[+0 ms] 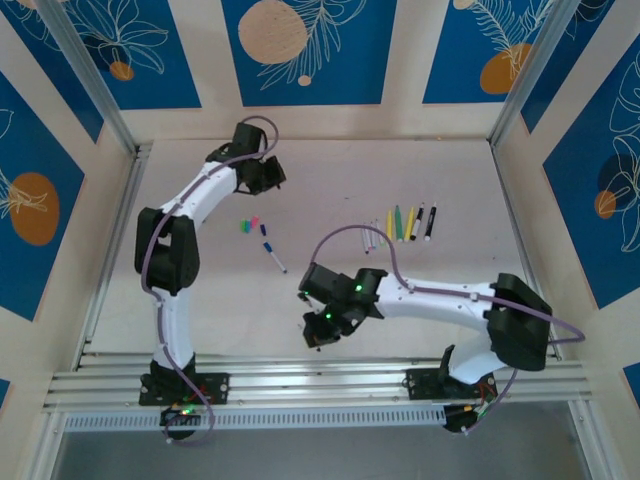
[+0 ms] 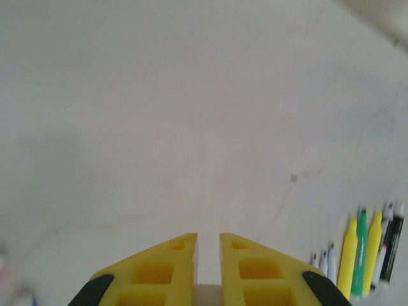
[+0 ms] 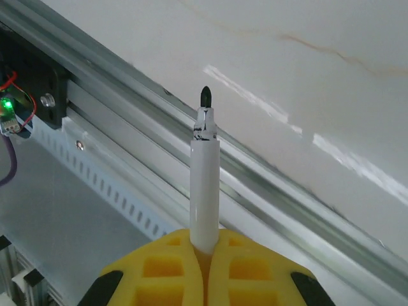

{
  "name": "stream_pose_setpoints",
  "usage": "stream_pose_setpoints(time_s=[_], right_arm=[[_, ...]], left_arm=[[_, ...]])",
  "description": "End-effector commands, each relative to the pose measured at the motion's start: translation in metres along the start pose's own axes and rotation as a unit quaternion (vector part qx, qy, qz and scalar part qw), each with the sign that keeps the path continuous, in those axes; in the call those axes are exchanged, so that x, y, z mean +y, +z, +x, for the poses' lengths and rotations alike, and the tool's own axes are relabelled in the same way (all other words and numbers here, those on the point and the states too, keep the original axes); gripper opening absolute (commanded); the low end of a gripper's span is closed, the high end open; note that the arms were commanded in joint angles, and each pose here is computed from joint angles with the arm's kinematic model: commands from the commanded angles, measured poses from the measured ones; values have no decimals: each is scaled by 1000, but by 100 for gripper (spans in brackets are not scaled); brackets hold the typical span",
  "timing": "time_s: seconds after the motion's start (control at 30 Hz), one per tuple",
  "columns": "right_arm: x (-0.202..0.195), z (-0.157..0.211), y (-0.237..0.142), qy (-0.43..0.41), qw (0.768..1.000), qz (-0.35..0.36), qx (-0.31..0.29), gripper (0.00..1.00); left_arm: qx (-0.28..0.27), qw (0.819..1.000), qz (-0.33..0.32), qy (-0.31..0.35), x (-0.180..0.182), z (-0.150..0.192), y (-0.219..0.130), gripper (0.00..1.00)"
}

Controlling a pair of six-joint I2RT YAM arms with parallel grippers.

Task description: Open the pen caps

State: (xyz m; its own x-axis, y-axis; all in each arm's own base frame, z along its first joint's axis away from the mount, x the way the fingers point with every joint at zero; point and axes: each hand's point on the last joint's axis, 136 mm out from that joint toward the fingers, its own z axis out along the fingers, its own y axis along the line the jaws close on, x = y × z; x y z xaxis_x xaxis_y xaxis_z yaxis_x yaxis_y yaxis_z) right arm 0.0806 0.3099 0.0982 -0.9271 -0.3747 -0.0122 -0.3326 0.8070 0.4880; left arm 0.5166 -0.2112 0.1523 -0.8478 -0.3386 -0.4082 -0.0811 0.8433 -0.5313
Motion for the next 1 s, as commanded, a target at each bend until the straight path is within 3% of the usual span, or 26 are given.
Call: stream_pose_setpoints(time_s=[0.0, 0.17, 0.4, 0.67, 0.97], right_arm=[[-24, -1, -19, 48, 998, 27, -11, 0], [-74, -53, -41, 65, 991, 96, -74, 0], [-112, -130, -68, 45, 975, 170, -137, 0], [-139, -184, -62, 55, 968, 198, -144, 0], [-175, -211, -51, 97, 962, 221, -130, 0]], left_arm=[[-26, 999, -1, 31, -15, -11, 0, 0], [-9, 999, -6, 36, -6, 5, 0, 0], [11, 998, -20, 53, 8, 24, -9, 0], [20, 998, -25, 53, 17, 39, -12, 0], [30, 997, -38, 59, 26, 46, -12, 0]])
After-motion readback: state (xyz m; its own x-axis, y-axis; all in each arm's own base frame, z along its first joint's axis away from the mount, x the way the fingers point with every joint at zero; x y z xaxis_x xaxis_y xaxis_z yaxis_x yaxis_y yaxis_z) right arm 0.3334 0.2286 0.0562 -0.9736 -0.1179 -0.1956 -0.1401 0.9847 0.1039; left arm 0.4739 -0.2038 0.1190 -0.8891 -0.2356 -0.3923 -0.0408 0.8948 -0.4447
